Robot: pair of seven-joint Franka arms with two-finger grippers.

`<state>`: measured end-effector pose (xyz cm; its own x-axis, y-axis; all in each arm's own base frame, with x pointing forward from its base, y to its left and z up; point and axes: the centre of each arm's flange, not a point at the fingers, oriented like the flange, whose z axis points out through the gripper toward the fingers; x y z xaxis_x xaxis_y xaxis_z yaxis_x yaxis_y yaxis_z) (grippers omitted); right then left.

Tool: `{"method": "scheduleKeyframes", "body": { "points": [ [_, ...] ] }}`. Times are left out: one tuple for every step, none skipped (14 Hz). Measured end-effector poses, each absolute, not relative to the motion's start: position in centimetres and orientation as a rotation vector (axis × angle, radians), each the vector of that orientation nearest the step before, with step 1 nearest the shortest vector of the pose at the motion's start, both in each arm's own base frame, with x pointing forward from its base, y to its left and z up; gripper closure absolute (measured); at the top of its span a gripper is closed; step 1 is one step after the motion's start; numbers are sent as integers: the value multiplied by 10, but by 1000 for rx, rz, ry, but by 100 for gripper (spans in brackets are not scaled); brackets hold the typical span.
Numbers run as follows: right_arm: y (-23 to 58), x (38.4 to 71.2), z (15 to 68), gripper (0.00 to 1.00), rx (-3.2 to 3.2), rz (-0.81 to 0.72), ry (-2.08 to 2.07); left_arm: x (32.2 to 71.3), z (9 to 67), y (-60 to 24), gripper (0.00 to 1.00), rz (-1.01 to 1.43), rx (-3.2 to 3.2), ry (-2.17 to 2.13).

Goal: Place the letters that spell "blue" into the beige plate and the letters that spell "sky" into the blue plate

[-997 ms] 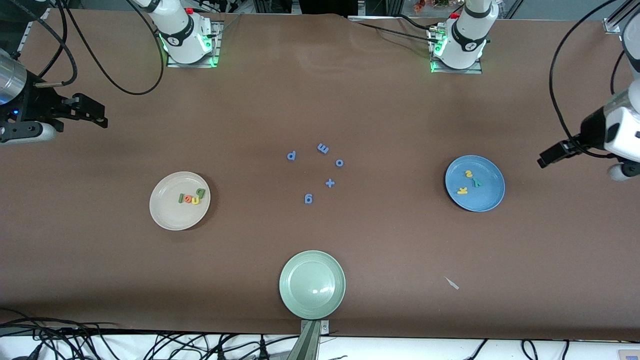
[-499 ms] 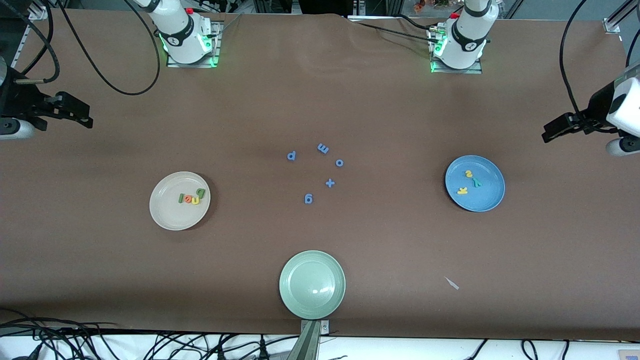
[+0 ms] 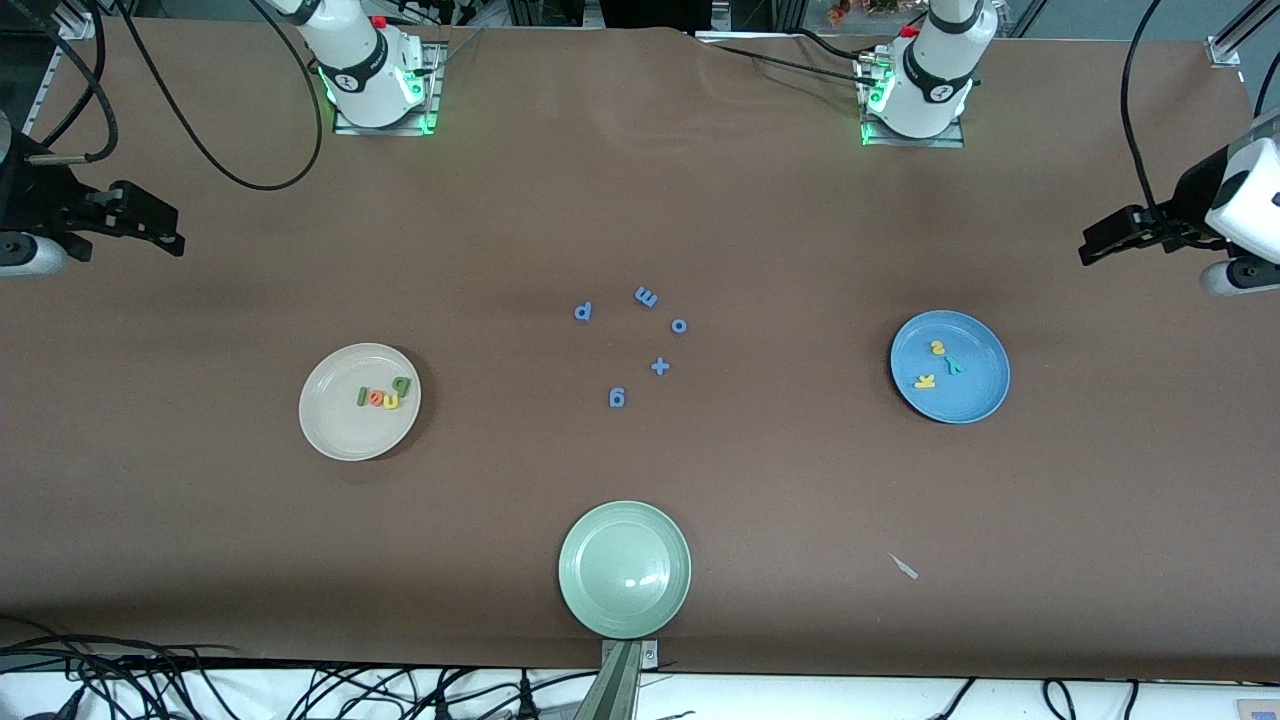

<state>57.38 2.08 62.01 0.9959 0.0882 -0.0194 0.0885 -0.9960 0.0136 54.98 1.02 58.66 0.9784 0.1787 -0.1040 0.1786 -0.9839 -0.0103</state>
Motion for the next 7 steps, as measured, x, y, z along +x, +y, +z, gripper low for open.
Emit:
{"method": "scheduleKeyframes", "body": {
  "points": [
    [21,575,621,0,3123,-12,138,548,590,10,0,169,-3129,-280],
    [20,576,621,0,3122,-4,138,548,592,10,0,171,-3131,-275],
    [20,576,622,0,3121,-1,137,547,592,10,0,174,-3131,-272],
    [20,576,622,0,3120,0,137,547,591,10,0,175,-3132,-271],
    [20,576,622,0,3120,0,137,547,591,10,0,176,-3132,-273],
    [20,576,622,0,3120,1,137,547,591,13,0,177,-3131,-280],
    [20,576,622,0,3120,1,137,547,591,17,0,177,-3131,-290]
  ]
}}
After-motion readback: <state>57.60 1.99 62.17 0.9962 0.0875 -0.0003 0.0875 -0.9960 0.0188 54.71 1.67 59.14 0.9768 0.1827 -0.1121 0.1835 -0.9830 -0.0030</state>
